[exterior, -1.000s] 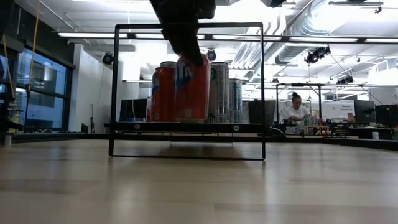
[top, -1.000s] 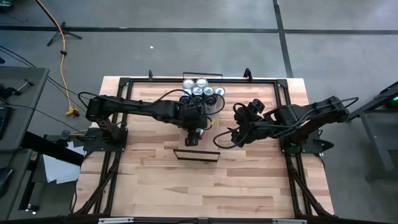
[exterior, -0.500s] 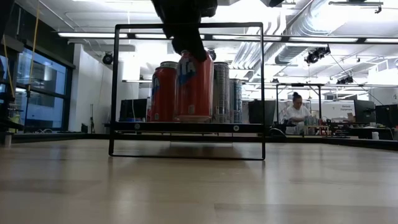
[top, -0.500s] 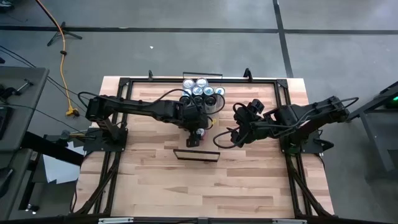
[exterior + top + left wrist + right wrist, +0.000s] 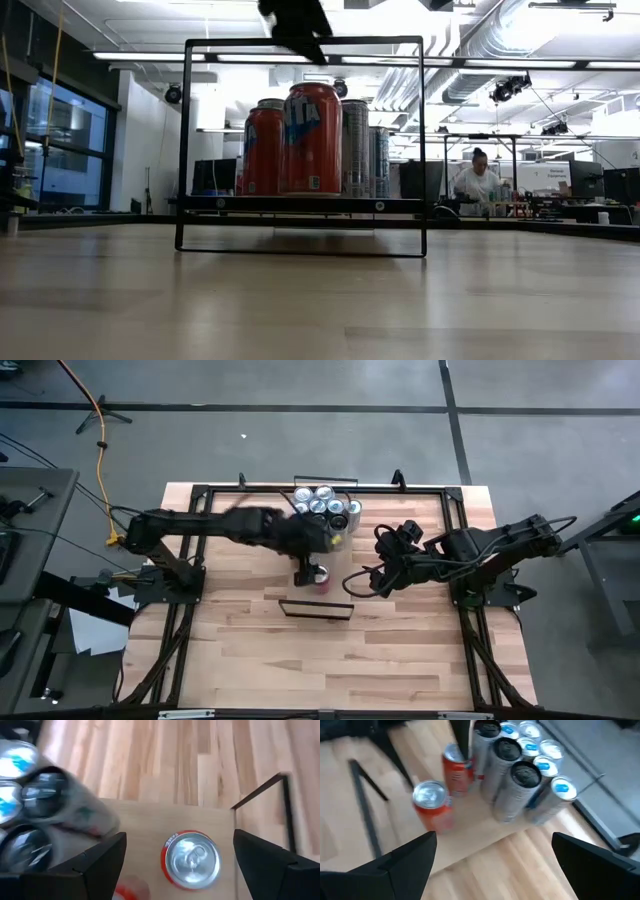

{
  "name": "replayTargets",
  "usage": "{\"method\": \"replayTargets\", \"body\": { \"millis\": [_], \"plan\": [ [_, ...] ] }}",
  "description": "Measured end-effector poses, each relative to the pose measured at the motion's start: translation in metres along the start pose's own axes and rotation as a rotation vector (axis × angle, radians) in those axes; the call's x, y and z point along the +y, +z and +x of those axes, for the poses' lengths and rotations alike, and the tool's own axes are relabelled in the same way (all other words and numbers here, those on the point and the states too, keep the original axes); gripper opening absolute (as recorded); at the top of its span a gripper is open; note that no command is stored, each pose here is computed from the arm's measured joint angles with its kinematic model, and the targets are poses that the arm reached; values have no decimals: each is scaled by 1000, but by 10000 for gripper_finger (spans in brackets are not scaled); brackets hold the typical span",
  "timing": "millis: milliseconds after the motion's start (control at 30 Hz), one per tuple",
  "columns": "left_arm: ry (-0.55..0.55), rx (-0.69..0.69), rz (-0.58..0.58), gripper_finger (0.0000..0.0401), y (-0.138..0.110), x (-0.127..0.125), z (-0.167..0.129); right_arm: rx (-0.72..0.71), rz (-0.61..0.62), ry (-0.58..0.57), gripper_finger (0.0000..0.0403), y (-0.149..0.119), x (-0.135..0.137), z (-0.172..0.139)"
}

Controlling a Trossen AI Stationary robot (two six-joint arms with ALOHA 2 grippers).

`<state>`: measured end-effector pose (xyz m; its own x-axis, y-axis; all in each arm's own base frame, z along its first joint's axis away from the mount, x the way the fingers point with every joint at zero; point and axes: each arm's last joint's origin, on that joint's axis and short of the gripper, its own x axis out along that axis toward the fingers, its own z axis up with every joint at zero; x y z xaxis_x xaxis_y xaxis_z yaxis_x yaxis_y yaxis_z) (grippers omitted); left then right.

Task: Place canned beverage on shelf
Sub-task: Put the red soda can on the shelf aligned with the other red soda can

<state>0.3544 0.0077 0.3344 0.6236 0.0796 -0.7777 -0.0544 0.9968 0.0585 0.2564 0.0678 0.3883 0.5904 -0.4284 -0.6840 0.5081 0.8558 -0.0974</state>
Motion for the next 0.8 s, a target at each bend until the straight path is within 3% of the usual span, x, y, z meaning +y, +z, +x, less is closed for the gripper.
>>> {"method": "replayTargets", "body": {
  "millis": [100,200,400,567,800],
  "plan": [
    [-11,-89,-47,320,6,4,-34,19,63,69,382,2,2,2],
    [-38,-201,-111,319,4,3,-71,99,203,146,382,5,5,11],
    [-39,-371,-248,319,-21,-4,-124,282,515,178,382,9,15,49],
    [-42,-514,-374,319,-52,-12,-151,315,638,174,382,14,27,83],
    [-26,-636,-488,319,-87,-19,-169,215,768,190,382,27,39,125]
  ]
}}
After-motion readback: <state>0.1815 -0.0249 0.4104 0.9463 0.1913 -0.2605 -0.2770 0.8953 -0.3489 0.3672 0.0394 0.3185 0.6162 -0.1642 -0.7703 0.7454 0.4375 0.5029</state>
